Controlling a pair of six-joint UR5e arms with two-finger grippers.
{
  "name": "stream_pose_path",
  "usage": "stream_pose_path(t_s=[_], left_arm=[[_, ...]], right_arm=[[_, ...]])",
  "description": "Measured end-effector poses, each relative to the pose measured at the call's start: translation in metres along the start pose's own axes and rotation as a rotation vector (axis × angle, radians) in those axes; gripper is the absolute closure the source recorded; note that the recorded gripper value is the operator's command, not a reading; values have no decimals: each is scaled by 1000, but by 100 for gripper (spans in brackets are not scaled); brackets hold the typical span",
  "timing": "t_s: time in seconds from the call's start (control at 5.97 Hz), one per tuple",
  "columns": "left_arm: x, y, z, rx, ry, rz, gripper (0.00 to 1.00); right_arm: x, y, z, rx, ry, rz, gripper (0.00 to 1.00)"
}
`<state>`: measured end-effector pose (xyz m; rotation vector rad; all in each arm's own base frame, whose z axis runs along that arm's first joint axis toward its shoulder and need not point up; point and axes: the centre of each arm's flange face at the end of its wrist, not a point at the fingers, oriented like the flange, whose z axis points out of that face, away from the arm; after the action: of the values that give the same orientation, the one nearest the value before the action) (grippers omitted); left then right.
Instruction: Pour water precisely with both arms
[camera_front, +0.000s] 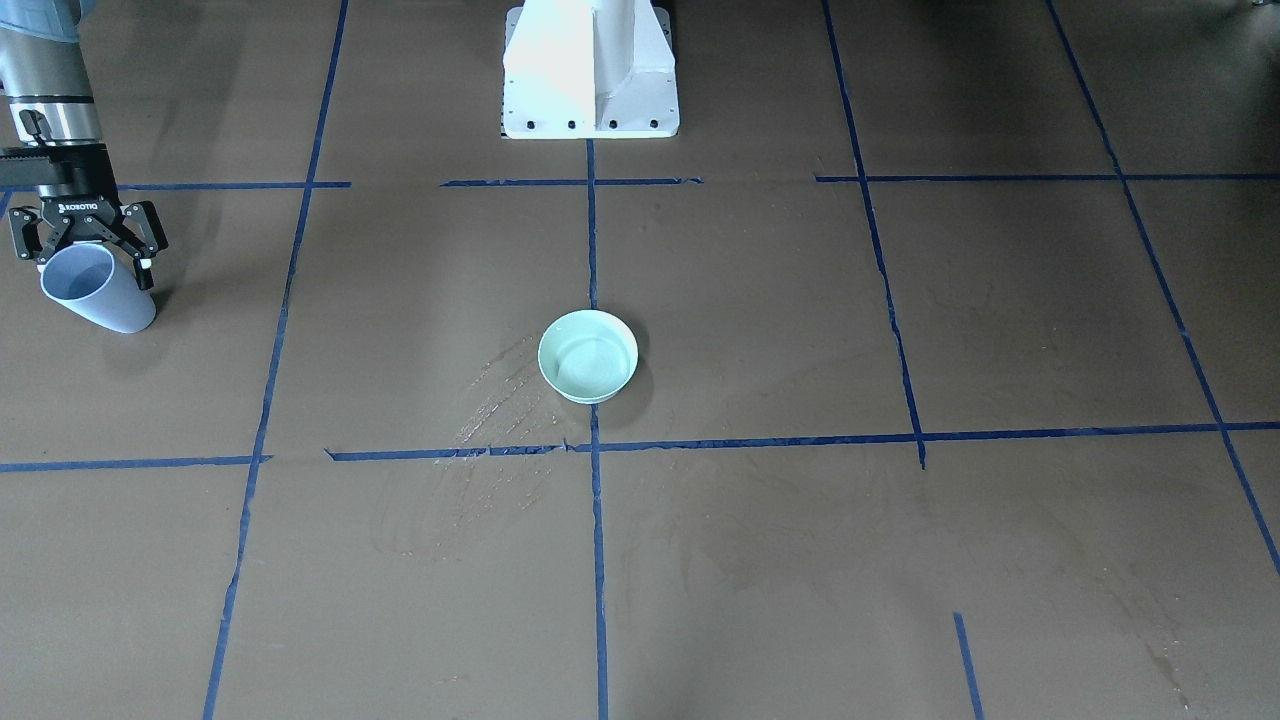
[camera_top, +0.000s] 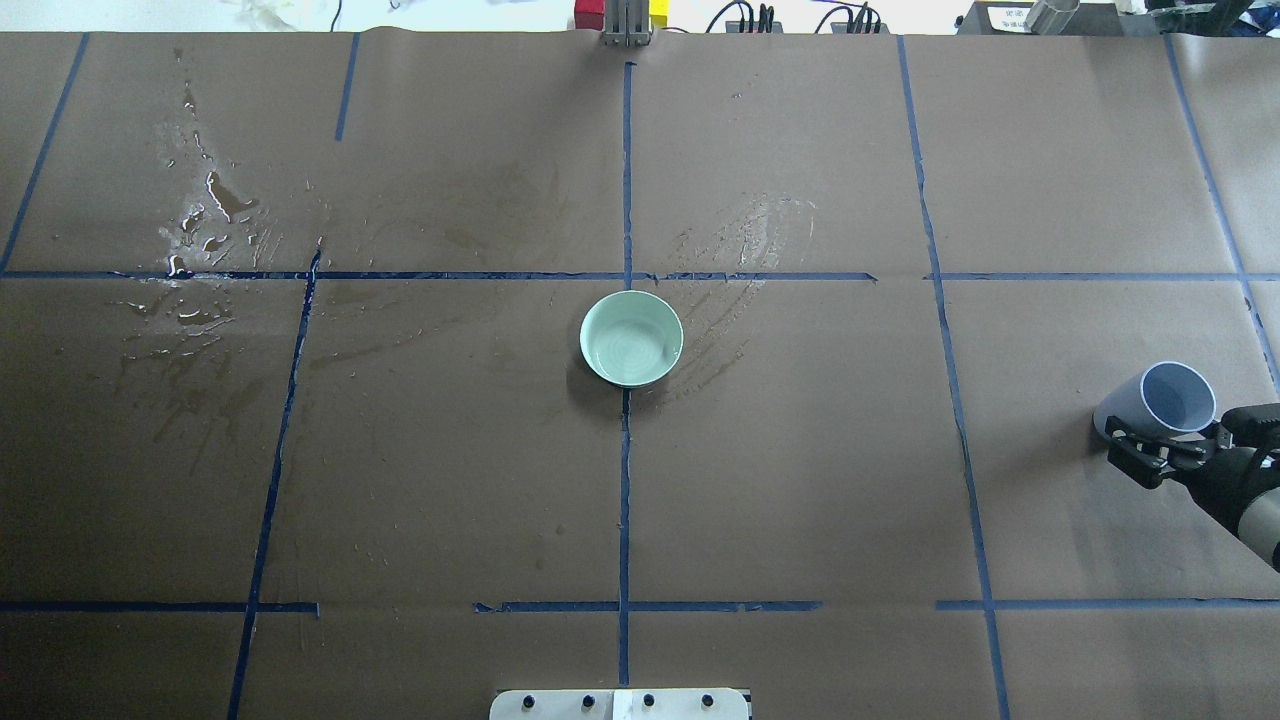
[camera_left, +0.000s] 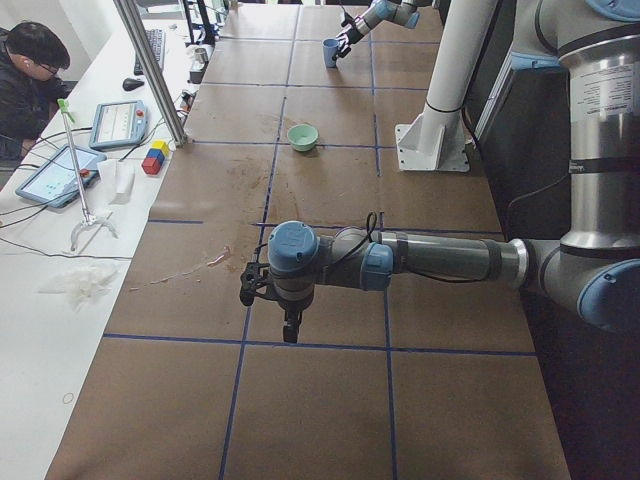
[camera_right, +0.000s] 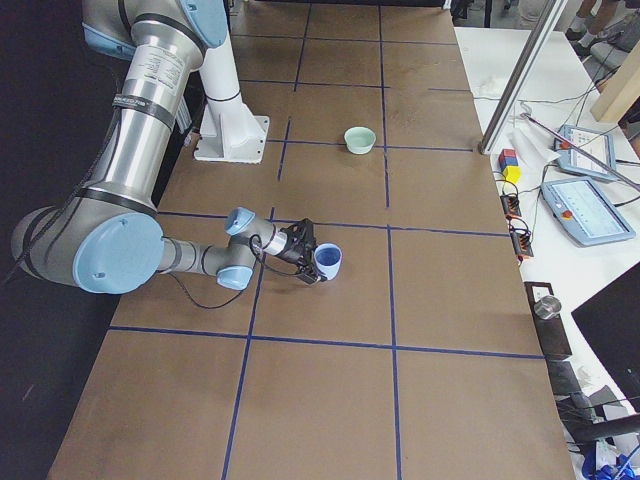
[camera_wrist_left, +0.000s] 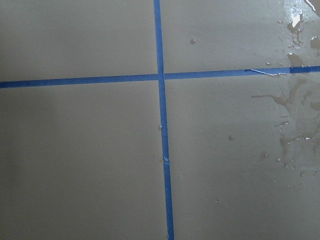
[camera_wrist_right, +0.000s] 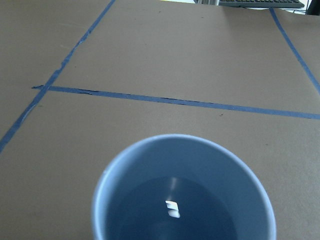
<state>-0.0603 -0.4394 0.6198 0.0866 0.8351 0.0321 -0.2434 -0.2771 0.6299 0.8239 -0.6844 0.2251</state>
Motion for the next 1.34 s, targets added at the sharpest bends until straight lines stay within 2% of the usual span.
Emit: stream_pose_path(t_s=[0.33,0.5,0.67,0.84,1.34], left_arm=[[-1,0,1,-1,-2,0,0],[-1,1,1,-2,-3,1,0],[-1,1,1,-2,-4,2,0],[-2,1,1,-2,-5,2,0],[-2,1,1,-1,-6,5,0]], right_arm=[[-2,-1,2,18,3,2,1],[-2,-1,3,20,4,2,21],[-2,-1,3,23,5,2,47],[-2,-2,3,27,6,3,63],[-4,-5,2,48,5,10,83]])
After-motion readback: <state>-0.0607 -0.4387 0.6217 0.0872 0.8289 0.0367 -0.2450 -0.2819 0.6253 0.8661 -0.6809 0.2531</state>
